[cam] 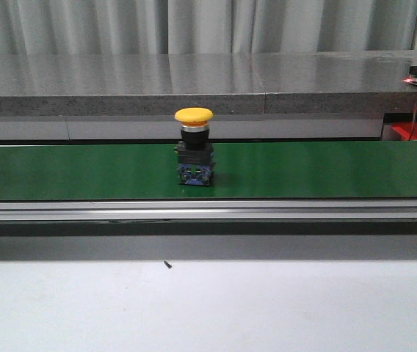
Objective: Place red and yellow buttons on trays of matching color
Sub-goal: 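Lower the right gripper onto the yellow button at the belt's end, then carry the yellow button into the yellow tray and open the right gripper, then return the right gripper to the belt's end and grasp the red button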
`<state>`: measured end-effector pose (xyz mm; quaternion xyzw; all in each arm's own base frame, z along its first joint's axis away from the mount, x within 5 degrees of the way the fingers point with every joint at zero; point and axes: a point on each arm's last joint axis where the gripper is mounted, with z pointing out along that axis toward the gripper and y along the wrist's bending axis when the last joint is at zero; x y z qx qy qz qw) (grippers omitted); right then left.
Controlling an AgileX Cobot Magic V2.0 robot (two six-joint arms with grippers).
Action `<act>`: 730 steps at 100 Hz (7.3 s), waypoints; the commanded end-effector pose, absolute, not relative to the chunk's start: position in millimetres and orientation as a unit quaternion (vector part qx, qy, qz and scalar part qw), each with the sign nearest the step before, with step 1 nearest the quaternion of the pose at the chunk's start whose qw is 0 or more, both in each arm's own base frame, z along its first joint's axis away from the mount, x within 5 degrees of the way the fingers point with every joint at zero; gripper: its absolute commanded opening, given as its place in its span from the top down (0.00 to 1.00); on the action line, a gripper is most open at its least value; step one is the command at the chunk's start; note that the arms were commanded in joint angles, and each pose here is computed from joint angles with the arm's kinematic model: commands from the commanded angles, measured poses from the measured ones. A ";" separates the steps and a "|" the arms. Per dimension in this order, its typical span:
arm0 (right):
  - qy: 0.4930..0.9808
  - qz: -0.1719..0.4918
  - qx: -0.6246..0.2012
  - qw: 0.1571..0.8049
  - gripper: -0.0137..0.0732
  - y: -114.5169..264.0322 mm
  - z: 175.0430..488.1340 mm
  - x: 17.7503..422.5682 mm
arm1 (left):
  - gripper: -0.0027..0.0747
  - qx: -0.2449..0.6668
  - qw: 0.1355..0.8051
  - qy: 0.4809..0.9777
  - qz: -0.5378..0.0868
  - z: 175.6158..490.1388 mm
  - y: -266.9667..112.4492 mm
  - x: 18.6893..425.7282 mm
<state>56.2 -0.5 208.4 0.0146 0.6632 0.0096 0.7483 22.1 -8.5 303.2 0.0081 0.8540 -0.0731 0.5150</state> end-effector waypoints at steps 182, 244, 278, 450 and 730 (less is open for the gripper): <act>0.953 0.077 -0.144 0.254 0.25 81.4 343.1 275.8 | 0.99 0.012 0.554 0.829 -0.076 314.4 -8.0 18.2; 0.958 0.080 -0.198 0.192 0.25 138.3 299.4 335.4 | 0.99 0.012 0.554 0.829 -0.076 314.4 -8.0 18.2; 0.956 0.078 -0.197 0.205 0.64 139.9 294.9 341.8 | 0.99 0.012 0.554 0.829 -0.076 314.4 -8.0 18.2; 0.943 0.020 0.236 0.233 0.63 -118.7 247.4 323.8 | 0.99 0.012 0.554 0.829 -0.077 314.4 -8.1 18.2; 0.927 0.083 -0.296 0.213 0.22 141.4 291.6 344.0 | 0.99 0.012 0.554 0.829 -0.079 314.5 -8.4 18.2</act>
